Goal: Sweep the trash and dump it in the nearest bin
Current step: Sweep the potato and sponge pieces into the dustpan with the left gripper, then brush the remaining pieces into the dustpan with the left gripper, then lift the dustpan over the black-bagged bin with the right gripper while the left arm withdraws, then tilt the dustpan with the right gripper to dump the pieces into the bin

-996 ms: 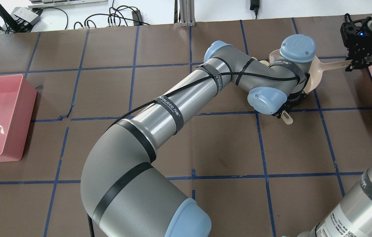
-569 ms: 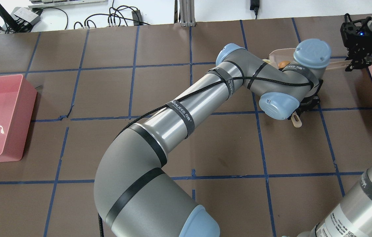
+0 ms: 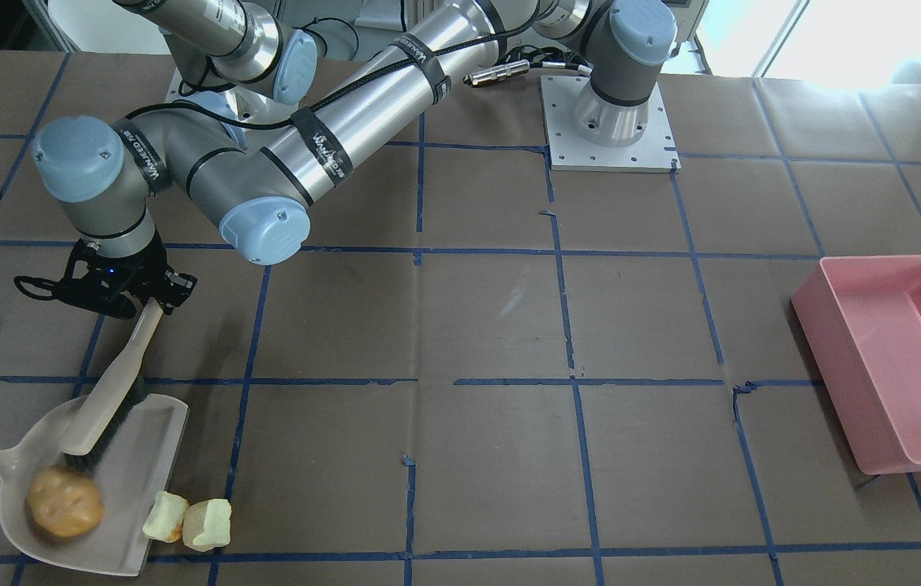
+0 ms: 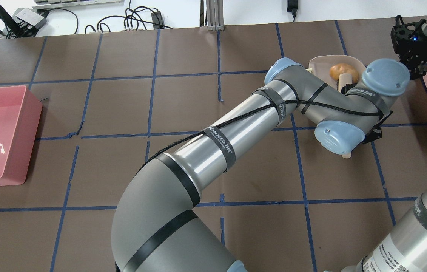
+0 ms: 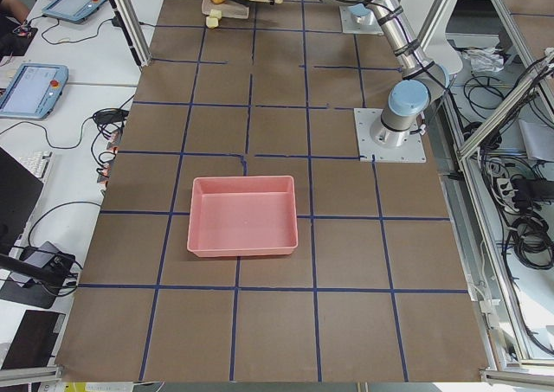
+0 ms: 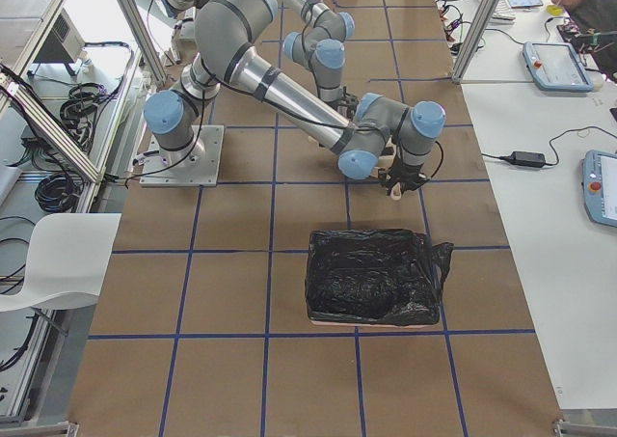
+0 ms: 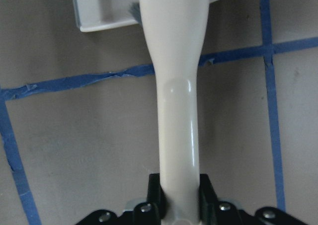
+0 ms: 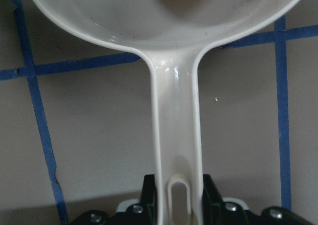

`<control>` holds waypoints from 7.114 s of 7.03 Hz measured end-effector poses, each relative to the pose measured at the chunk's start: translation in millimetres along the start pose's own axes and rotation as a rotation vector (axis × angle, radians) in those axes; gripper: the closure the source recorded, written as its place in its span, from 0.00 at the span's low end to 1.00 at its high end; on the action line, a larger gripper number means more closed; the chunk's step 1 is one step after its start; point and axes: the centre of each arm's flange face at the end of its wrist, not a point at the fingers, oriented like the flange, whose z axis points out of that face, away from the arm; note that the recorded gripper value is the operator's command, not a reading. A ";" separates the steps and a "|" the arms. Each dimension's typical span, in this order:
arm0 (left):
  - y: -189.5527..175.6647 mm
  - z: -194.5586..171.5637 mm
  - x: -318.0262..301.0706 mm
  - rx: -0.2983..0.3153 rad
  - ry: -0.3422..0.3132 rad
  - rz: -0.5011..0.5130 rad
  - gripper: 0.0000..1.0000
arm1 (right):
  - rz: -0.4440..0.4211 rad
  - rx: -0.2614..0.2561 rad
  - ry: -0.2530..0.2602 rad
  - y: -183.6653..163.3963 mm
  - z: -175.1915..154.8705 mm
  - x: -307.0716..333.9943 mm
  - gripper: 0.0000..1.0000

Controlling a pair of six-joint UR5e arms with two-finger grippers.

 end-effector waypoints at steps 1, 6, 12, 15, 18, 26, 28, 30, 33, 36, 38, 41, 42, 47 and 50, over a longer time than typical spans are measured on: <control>6.9 -16.0 0.3 0.005 -0.018 0.012 1.00 | 0.000 0.000 0.000 0.0 0.0 0.0 0.94; -97.0 -66.6 -146.7 0.074 -0.057 -0.285 1.00 | 0.001 0.001 -0.003 -0.2 2.0 -0.1 0.94; -132.2 5.3 -203.4 -0.081 0.026 -0.172 1.00 | 0.002 0.002 -0.005 0.0 5.6 0.7 0.94; -101.2 12.6 -138.7 -0.105 0.089 -0.056 1.00 | 0.005 0.001 -0.004 0.0 5.2 0.8 0.94; -56.3 1.4 -62.7 -0.103 0.131 0.000 1.00 | 0.008 0.002 -0.005 0.0 5.2 0.6 0.94; -41.3 -21.7 -62.7 -0.116 0.080 0.011 1.00 | 0.008 0.005 -0.011 -0.4 7.5 0.2 0.94; -33.4 -43.4 -88.2 -0.162 0.029 0.015 1.00 | 0.008 0.006 -0.014 -0.6 8.8 -0.1 0.94; -17.8 -69.7 -143.7 -0.188 -0.008 -0.023 1.00 | 0.008 0.007 -0.015 -0.6 9.5 -0.1 0.94; 51.9 -84.7 -234.6 -0.187 -0.017 -0.076 1.00 | 0.030 0.079 0.001 2.8 10.2 -0.3 0.94; 151.1 -59.5 -304.2 -0.164 -0.015 -0.143 1.00 | 0.149 0.158 0.003 51.7 -3.8 -14.6 0.95; 194.8 -50.4 -323.7 -0.197 -0.027 -0.151 1.00 | 0.226 0.159 0.028 67.9 -48.6 -31.3 0.94; 205.4 -38.8 -327.3 -0.224 -0.039 -0.178 1.00 | 0.381 0.107 0.091 115.3 -125.0 -73.2 0.95; 205.1 -37.9 -327.1 -0.224 -0.040 -0.202 0.99 | 0.422 0.079 0.110 139.1 -145.8 -90.2 0.95; 204.7 -36.4 -321.7 -0.209 -0.049 -0.296 1.00 | 0.582 0.029 0.164 295.9 -185.0 -174.9 0.96; 202.7 -37.1 -314.5 -0.149 -0.054 -0.290 1.00 | 0.619 -0.008 0.180 391.7 -177.9 -198.9 0.95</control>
